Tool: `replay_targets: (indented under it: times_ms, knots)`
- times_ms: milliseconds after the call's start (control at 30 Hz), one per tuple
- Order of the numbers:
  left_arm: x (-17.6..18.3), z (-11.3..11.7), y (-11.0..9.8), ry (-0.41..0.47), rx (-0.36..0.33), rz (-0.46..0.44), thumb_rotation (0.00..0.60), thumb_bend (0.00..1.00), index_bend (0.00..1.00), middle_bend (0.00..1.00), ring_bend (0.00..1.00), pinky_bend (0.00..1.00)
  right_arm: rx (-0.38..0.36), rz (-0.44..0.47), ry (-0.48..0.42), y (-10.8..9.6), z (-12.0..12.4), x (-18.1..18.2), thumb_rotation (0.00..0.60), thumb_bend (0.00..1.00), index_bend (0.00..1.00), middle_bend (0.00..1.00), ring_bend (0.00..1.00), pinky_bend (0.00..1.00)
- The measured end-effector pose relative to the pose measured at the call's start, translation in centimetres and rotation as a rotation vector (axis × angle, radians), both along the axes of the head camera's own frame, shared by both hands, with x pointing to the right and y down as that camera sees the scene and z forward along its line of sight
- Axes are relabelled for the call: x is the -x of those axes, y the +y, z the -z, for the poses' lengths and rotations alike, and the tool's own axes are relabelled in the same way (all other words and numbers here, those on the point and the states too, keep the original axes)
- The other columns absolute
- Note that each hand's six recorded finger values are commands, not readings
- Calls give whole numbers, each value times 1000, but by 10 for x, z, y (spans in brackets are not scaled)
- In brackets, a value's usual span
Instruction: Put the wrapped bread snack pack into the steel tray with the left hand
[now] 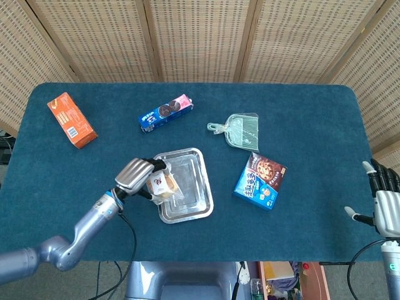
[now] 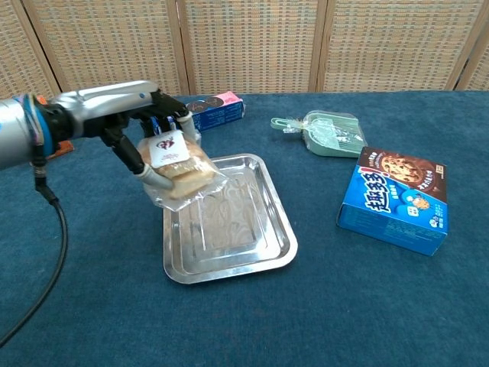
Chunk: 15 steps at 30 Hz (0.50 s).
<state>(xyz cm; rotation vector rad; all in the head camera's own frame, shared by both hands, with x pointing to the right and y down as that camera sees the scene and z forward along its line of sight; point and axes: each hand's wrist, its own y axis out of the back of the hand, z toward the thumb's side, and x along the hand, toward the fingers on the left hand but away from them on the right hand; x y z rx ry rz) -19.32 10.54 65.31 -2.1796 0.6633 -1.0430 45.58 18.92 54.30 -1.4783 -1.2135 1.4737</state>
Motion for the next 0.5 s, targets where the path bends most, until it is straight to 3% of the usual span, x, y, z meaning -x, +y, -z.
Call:
replay_targets:
  times_ms: [133,200,267,333,400,500]
  knots:
    - [-20,-14,-1,-12,6,-7,600,0,367,525,413,483,8,-7,-4,0,-1,-2,600,0,4,0,0,0]
    - [-27,-21,-3,-15,5,-2,600,0,338,446,379,458,12,-11,-4,0,-1,-4,600,0,4,0,0,0]
    - [-32,-30,-4,-23,9,2,600,0,176,194,195,304,18,-18,-5,-1,-1,-6,600,0,4,0,0,0]
    - [-36,-38,-4,-35,27,5,600,0,35,29,38,128,23,-24,-8,-2,-1,-8,600,0,4,0,0,0]
    - [-38,-46,-1,-49,63,3,600,0,0,0,0,26,23,-26,-13,-3,0,-8,600,0,4,0,0,0]
    - [-41,-52,3,-70,104,-1,600,0,0,0,0,0,23,-26,-16,-3,0,-9,600,0,4,0,0,0]
